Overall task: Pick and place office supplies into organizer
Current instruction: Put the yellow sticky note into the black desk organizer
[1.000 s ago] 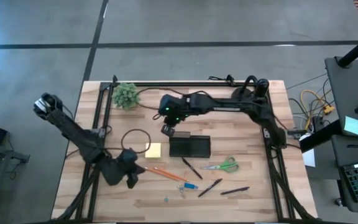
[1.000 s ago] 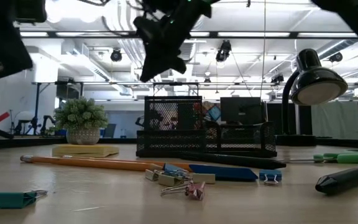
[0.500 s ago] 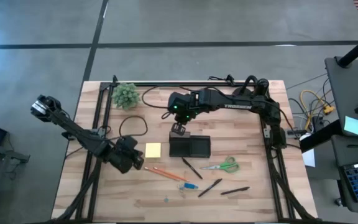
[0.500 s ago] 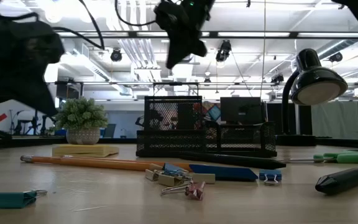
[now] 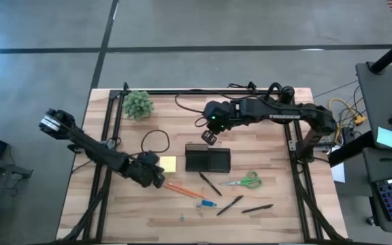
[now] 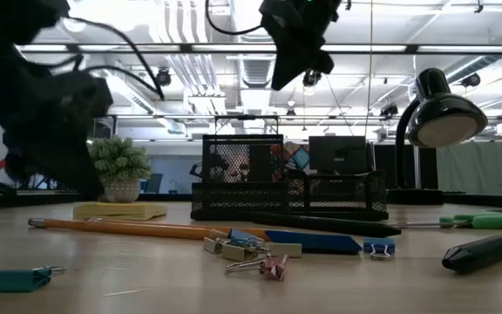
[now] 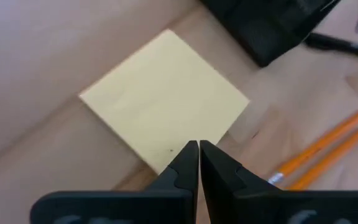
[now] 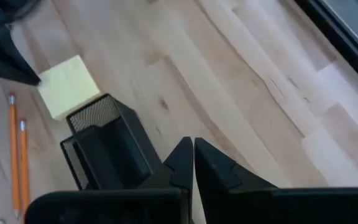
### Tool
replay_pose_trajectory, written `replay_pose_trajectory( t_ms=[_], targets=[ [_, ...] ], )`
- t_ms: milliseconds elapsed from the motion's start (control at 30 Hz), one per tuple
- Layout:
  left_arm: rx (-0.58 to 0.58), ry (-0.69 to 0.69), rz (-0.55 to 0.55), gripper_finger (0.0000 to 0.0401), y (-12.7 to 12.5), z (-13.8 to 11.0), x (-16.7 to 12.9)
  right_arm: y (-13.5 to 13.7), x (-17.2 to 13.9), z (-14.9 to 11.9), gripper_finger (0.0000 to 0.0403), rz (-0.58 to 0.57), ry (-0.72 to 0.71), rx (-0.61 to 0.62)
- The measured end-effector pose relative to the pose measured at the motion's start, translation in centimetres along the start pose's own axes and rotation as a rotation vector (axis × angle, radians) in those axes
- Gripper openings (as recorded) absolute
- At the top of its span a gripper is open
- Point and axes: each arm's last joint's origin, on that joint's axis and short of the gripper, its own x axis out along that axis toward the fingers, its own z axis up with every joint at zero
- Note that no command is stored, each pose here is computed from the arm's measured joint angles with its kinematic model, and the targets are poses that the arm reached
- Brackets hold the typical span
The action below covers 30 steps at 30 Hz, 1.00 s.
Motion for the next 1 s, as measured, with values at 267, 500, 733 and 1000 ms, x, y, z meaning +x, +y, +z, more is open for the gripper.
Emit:
replay_pose_trajectory(
  t_ms=[267,500,733,1000],
  targets=[
    [-0.098,0.130,0.012,0.0000,-0.2,-1.7,1.4,-0.7,-0.9,-0.8,0.0009,-0.043,-0.028,0.015],
    [-0.187,0.227,-0.020,0.0000,-0.4,-3.4,-1.5,-0.5,-0.6,-0.9,0.0009,-0.042,-0.023,-0.008],
    [-0.258,0.356,0.024,0.0000,-0.6,-6.0,-4.5,0.7,-0.5,-0.2,0.0009,0.180,-0.047,-0.055],
    [-0.296,0.429,0.048,0.0000,-3.1,-7.3,-6.4,3.8,2.9,0.5,0.0041,0.412,-0.038,-0.110]
  ],
)
